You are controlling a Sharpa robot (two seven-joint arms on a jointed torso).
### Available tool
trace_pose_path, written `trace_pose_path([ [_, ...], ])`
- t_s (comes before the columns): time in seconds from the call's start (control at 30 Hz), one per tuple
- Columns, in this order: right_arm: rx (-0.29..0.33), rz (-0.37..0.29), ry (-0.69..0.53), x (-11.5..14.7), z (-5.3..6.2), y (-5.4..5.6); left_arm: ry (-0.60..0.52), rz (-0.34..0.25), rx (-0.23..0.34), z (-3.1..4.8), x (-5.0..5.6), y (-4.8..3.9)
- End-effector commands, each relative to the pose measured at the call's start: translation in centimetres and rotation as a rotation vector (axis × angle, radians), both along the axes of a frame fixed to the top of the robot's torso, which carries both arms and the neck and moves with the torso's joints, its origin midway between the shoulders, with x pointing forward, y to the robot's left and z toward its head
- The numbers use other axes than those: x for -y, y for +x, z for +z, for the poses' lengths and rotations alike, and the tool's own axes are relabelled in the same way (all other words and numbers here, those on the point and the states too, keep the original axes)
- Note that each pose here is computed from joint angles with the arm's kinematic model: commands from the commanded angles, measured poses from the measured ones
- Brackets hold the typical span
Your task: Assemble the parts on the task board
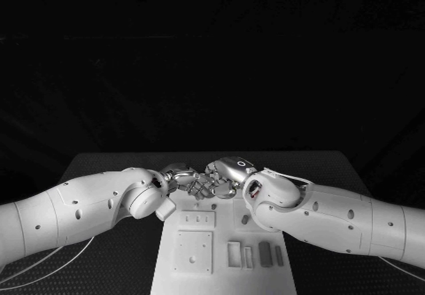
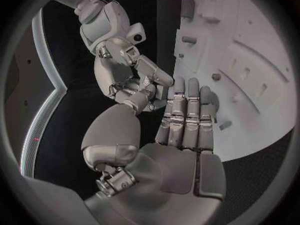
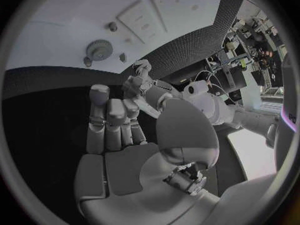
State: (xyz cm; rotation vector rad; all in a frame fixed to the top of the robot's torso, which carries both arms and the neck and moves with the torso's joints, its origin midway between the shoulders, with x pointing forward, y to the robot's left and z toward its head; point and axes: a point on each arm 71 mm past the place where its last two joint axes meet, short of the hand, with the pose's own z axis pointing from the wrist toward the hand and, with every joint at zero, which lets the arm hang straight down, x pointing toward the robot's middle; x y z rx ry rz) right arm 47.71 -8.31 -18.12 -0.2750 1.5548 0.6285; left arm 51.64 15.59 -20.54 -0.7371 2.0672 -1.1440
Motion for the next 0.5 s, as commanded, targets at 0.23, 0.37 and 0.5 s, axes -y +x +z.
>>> trace_pose_path([
  [0.23, -0.013, 0.023, -0.022, -0.43, -0.29, -0.36, -0.023, -0.011, 0.012, 0.37, 0.48, 0.07],
  [0.37, -0.015, 0.023, -0.023, -0.44, -0.31, -0.39, -0.022, -0.010, 0.011, 0.36, 0.50, 0.10],
  [0.5, -0.018, 0.023, -0.028, -0.45, -0.36, -0.39, -0.020, -0.010, 0.009, 0.34, 0.54, 0.07],
])
